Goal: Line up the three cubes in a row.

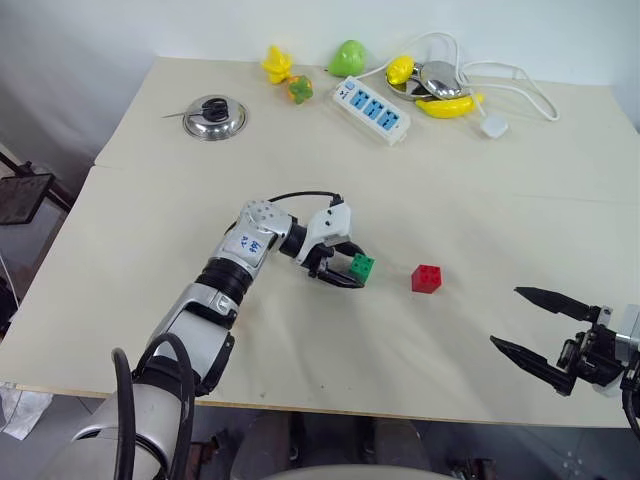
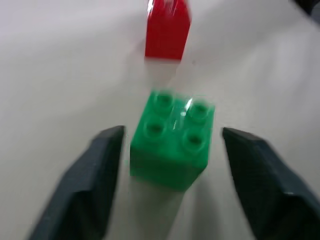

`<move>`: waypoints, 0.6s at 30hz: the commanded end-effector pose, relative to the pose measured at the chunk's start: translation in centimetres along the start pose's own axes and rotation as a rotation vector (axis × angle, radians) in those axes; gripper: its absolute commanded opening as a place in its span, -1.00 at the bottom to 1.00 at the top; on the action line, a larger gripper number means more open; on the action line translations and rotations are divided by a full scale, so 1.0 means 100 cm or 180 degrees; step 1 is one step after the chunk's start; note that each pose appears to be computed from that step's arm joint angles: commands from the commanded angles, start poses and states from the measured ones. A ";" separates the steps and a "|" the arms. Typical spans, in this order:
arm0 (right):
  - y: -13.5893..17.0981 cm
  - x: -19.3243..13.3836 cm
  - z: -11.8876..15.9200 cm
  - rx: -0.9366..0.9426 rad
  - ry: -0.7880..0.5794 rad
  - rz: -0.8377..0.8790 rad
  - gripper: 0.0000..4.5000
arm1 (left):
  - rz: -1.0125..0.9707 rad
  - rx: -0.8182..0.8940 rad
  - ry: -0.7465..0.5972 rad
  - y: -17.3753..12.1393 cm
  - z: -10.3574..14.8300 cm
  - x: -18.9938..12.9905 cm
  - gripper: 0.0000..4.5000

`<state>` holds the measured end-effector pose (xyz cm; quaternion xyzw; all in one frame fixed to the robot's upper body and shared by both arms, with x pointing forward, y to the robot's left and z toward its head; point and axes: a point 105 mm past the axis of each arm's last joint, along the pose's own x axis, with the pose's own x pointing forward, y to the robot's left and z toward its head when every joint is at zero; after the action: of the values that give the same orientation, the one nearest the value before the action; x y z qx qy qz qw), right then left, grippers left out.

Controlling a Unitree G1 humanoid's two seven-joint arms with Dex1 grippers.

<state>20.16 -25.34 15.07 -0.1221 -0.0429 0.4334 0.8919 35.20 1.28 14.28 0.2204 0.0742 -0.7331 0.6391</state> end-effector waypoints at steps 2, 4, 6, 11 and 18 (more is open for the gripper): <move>-0.001 0.013 0.008 -0.0033 -0.0165 0.0124 1.00 | 0.0034 0.0503 -0.0479 0.003 0.050 -0.044 0.77; 0.000 0.019 0.010 -0.0001 -0.0244 0.0161 1.00 | 0.0068 0.0501 -0.0486 0.002 0.055 -0.060 0.77; 0.006 0.029 0.011 -0.0002 -0.0312 0.0347 1.00 | 0.0050 0.0524 -0.0552 -0.006 0.054 -0.091 0.92; 0.018 0.056 0.025 0.0162 -0.0597 0.0828 1.00 | 0.0720 0.0280 -0.0758 -0.028 0.020 -0.177 0.99; 0.047 0.088 0.047 0.0269 -0.0943 0.1453 1.00 | 0.2167 -0.0415 -0.0524 -0.077 -0.057 -0.263 0.99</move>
<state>21.85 -15.64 17.36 -0.0310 -0.1091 0.6201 0.7763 31.67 27.27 17.78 0.1195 0.0177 -0.5144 0.8490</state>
